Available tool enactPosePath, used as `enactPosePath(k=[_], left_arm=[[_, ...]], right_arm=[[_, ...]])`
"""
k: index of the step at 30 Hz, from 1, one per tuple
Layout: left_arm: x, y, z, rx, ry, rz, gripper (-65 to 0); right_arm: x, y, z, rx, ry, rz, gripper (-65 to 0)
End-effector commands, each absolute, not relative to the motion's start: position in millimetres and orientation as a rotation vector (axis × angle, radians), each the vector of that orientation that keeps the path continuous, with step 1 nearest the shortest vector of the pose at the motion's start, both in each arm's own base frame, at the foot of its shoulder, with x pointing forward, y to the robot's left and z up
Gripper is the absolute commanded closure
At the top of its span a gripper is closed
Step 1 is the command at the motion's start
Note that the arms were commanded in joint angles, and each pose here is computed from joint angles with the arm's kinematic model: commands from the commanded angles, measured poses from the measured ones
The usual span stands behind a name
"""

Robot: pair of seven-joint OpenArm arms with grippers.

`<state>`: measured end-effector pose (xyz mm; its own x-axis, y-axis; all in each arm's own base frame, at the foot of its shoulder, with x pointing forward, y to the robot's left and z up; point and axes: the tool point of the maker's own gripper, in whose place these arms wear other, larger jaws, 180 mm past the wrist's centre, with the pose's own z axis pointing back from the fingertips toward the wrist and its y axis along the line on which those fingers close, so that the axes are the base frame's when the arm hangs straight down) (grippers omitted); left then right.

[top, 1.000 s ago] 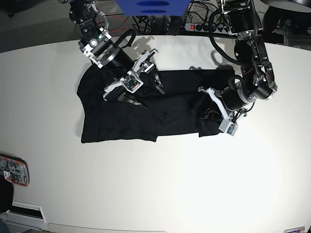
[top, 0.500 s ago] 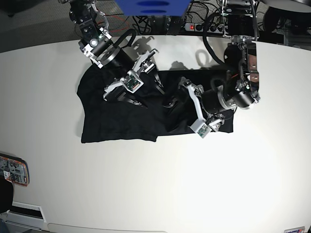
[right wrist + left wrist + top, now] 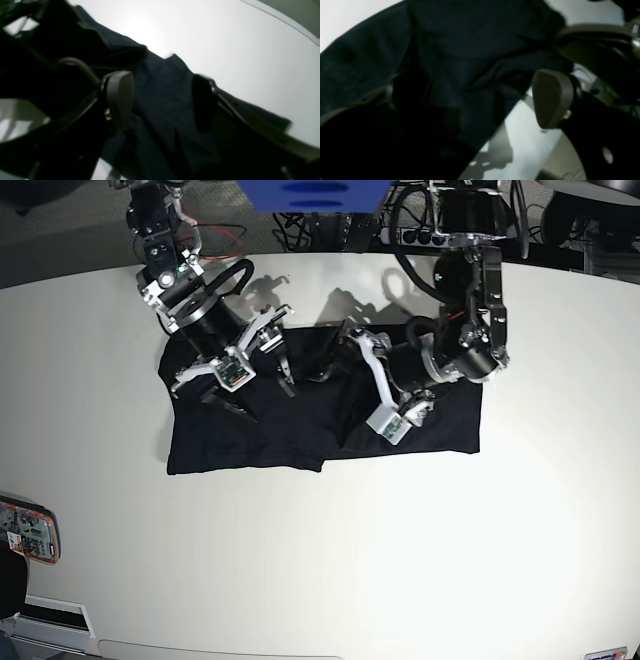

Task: Fold the T-shirt properly
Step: 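Press the folded end flat with the left gripper beside the right gripper, then grasp the folded bundle edges with both grippers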

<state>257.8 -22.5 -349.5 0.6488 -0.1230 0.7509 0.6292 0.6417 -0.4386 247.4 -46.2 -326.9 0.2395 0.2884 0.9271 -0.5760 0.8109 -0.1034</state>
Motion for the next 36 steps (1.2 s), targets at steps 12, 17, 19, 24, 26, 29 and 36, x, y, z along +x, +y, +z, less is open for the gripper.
enactPosePath(k=[12, 17, 19, 24, 26, 29, 36], left_arm=[[236.5, -105.8, -280.1, -0.93, -0.879, -0.706, -65.0], [237.0, -70.7, -269.8, -0.816, -0.942, -0.77, -65.0], [225.7, -62.9, -259.9, -0.791, -0.972, -0.787, -65.0], [201.1, -42.7, -285.8, -0.757, -0.882, -0.751, -65.0], [195.3, -25.4, -298.7, -0.728, -0.848, -0.687, -65.0], [198.5, 0.8, -306.6, -0.67, -0.842, -0.612, -65.0], [204.5, 23.0, -311.3, -0.605, -0.84, -0.598, -65.0]], right_arm=[[292.3, -53.0, -289.0, 0.225, -1.302, 0.614, -35.9], [294.0, -54.2, -288.6, 0.223, -1.304, 0.611, -35.9], [295.7, -59.0, -287.9, 0.21, -1.307, 0.603, -35.9], [296.0, -60.3, -288.9, 0.208, -1.304, 0.601, -35.9], [296.9, -60.4, -288.6, 0.207, -1.306, 0.601, -35.9], [300.4, -61.0, -287.8, 0.204, -1.31, 0.601, -35.9], [299.7, -62.1, -293.9, 0.205, -1.293, 0.597, -35.9]])
